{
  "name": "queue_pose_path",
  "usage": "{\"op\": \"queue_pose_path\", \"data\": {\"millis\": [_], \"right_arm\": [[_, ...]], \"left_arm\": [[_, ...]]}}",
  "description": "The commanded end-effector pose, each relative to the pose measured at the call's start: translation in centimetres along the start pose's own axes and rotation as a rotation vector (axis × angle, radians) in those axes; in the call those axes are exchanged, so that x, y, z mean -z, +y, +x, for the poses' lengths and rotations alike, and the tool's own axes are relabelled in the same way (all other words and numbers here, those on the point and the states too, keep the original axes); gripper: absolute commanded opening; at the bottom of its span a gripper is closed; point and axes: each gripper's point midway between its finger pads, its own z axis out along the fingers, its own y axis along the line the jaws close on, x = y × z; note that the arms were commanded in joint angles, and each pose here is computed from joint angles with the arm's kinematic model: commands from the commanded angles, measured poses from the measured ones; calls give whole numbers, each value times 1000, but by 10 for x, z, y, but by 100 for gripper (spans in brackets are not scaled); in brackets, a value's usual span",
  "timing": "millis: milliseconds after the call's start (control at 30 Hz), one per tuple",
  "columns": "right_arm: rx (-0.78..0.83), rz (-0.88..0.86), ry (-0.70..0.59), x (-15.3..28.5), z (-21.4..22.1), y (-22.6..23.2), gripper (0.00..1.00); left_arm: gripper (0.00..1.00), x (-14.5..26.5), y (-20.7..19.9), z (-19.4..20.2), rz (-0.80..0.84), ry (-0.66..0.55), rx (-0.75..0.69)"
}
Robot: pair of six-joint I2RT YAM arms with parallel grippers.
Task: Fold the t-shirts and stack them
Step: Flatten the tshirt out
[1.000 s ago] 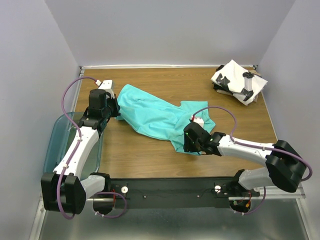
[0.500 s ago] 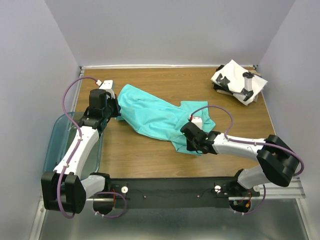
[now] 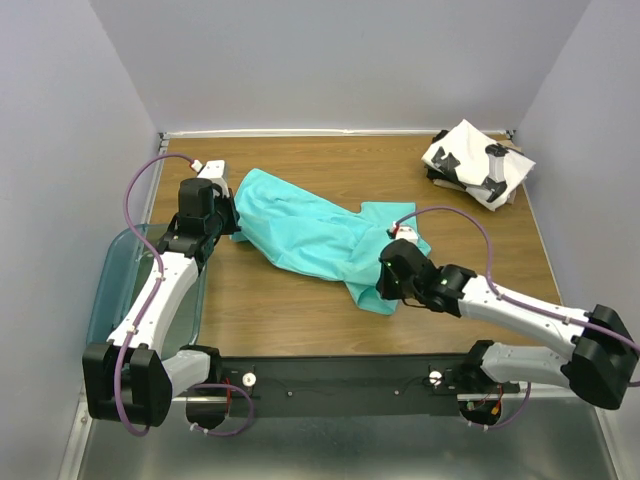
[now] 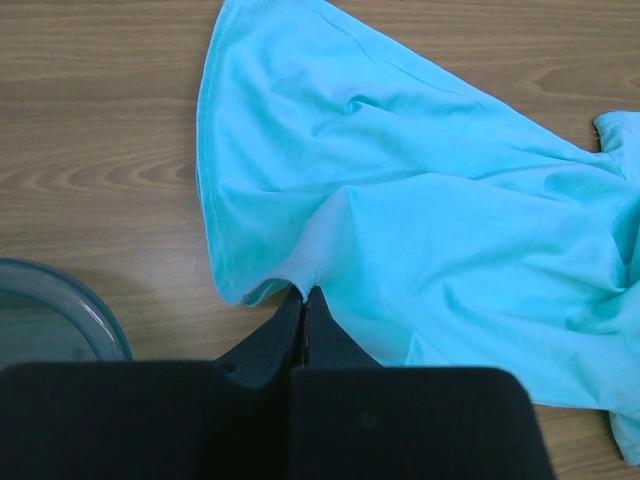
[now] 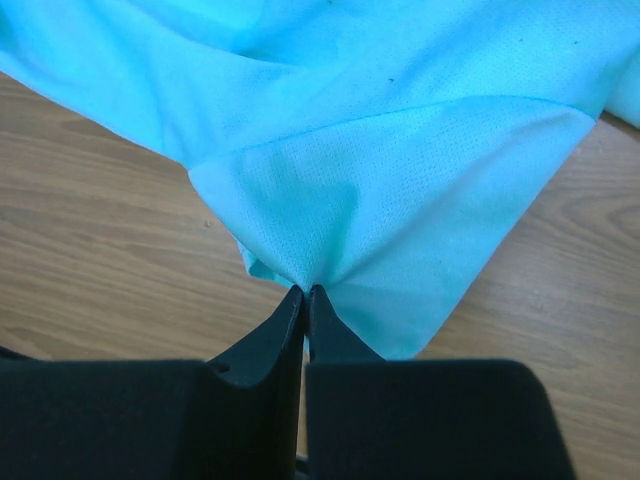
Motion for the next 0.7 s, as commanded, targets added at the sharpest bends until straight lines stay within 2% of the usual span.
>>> {"op": "queue_pose_path", "data": {"millis": [0, 100, 133, 233, 400, 533, 667], "right_arm": [[8, 22, 73, 17, 18, -11, 12], [-15, 31, 101, 27, 28, -18, 21], [-22, 40, 103, 29, 30, -22, 30], [-60, 57, 98, 38, 34, -30, 40], [-122, 71, 101, 38, 43, -35, 43], [-174, 177, 116, 27, 59, -56, 45], [-259, 254, 77, 22, 64, -71, 45]], "left_arm": [[0, 0, 8, -1, -38, -5, -8], [0, 0, 8, -1, -38, -4, -8], [0, 0, 8, 0, -38, -2, -7], [0, 0, 8, -1, -39, -4, -7], [0, 0, 7, 0, -32, -3, -8], [0, 1, 8, -1, -36, -6, -7], [0, 1, 7, -2, -34, -9, -8]]}}
